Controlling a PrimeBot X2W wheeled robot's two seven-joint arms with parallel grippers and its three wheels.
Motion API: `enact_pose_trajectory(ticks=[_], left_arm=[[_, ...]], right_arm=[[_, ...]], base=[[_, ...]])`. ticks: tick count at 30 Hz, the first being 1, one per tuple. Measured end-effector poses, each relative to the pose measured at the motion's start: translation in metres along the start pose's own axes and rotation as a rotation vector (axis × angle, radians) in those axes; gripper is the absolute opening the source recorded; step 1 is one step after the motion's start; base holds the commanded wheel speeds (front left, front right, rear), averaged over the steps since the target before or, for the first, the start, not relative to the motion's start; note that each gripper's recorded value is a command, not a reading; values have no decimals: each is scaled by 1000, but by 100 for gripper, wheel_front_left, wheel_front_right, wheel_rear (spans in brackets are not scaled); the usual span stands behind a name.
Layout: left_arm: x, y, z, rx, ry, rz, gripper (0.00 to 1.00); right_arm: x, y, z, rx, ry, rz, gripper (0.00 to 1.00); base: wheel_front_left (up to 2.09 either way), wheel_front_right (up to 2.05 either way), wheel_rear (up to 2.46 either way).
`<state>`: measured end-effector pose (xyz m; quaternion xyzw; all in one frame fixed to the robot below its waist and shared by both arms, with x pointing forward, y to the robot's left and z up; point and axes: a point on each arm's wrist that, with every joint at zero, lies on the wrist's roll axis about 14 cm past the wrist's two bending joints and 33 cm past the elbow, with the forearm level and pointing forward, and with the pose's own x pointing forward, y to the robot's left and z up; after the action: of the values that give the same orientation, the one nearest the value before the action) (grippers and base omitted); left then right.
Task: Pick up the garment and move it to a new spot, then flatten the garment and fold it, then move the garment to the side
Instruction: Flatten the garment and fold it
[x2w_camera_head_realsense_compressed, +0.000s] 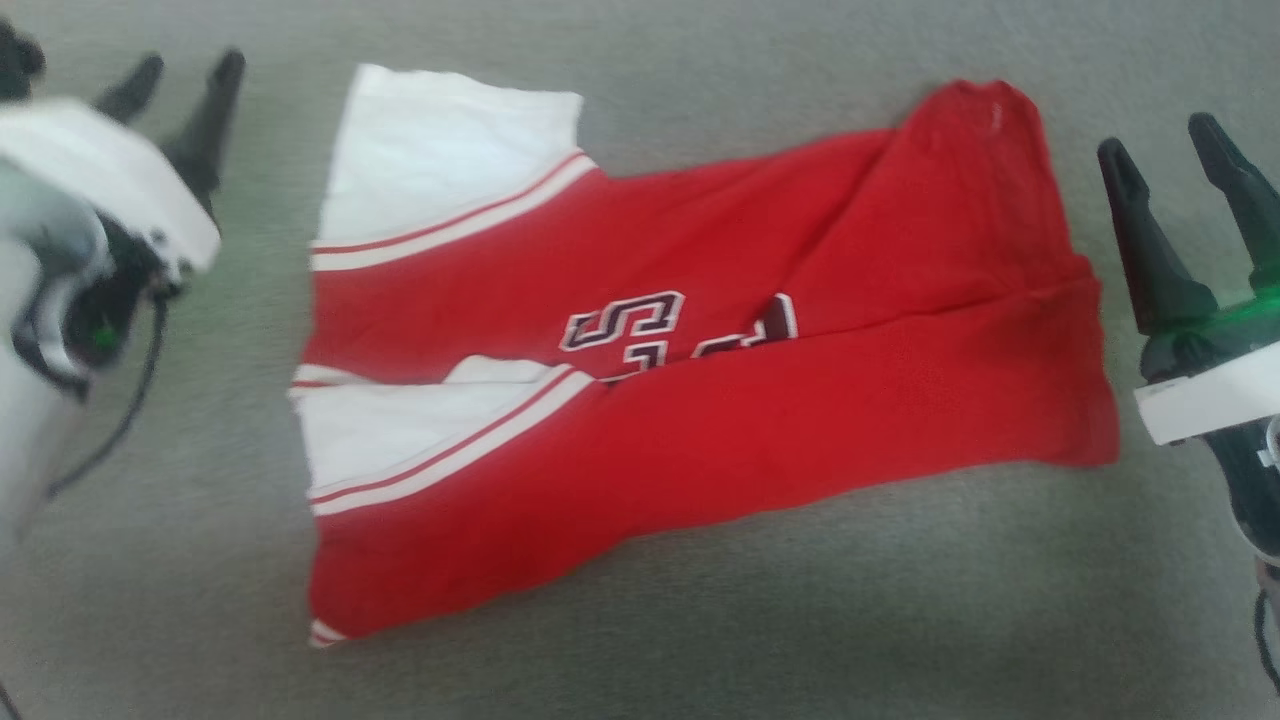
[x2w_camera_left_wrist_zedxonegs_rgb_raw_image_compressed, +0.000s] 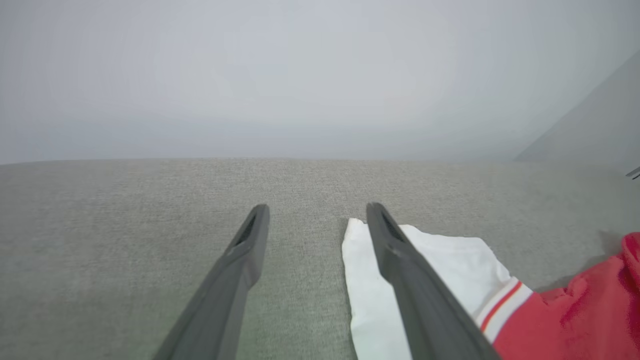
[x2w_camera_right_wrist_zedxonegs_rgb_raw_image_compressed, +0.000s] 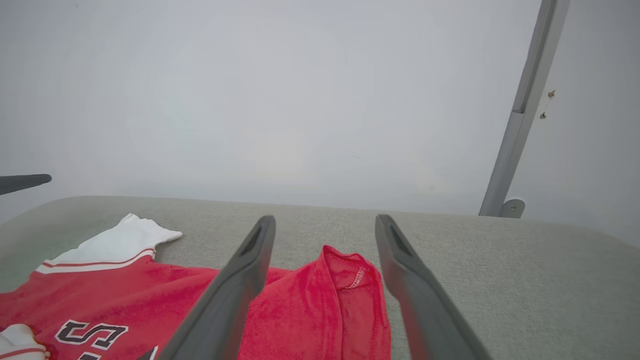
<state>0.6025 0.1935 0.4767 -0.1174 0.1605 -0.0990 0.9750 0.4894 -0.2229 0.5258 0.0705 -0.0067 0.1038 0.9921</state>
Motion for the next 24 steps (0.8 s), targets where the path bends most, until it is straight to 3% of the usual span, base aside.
enact_pose_trajectory(ticks=[5, 11, 15, 16, 17, 18, 19, 20, 21, 22, 24], left_arm=[[36, -14, -40, 63, 323, -36, 100], [52, -29, -66, 54, 642, -59, 100], [56, -29, -74, 74, 715, -59, 100], [59, -28, -76, 86, 724, -52, 96], [60, -25, -78, 112, 736, -46, 85], [61, -24, -83, 116, 754, -48, 67], [62, -25, -88, 104, 771, -53, 59], [62, -26, -92, 101, 784, -62, 43], [63, -28, -93, 92, 793, -71, 5], [63, -29, -93, 75, 796, -77, 0], [63, -31, -93, 64, 795, -91, 0]], right_arm=[[-8, -11, -4, -2, 8, -37, 100], [-20, -26, -10, 4, 32, -88, 100], [-22, -27, -18, 11, 55, -94, 100], [-23, -27, -20, 11, 60, -94, 100], [-22, -28, -21, 11, 63, -96, 100], [-22, -30, -20, 11, 61, -99, 100], [-22, -32, -21, 12, 60, -104, 100], [-23, -33, -22, 18, 64, -109, 100], [-22, -35, -23, 22, 67, -112, 100], [-22, -35, -24, 23, 70, -112, 100], [-19, -37, -24, 13, 80, -106, 100]], base=[[0, 0, 0], [0, 0, 0], [0, 0, 0], [0, 0, 0], [0, 0, 0], [0, 0, 0], [0, 0, 0], [0, 0, 0], [0, 0, 0], [0, 0, 0], [0, 0, 0]])
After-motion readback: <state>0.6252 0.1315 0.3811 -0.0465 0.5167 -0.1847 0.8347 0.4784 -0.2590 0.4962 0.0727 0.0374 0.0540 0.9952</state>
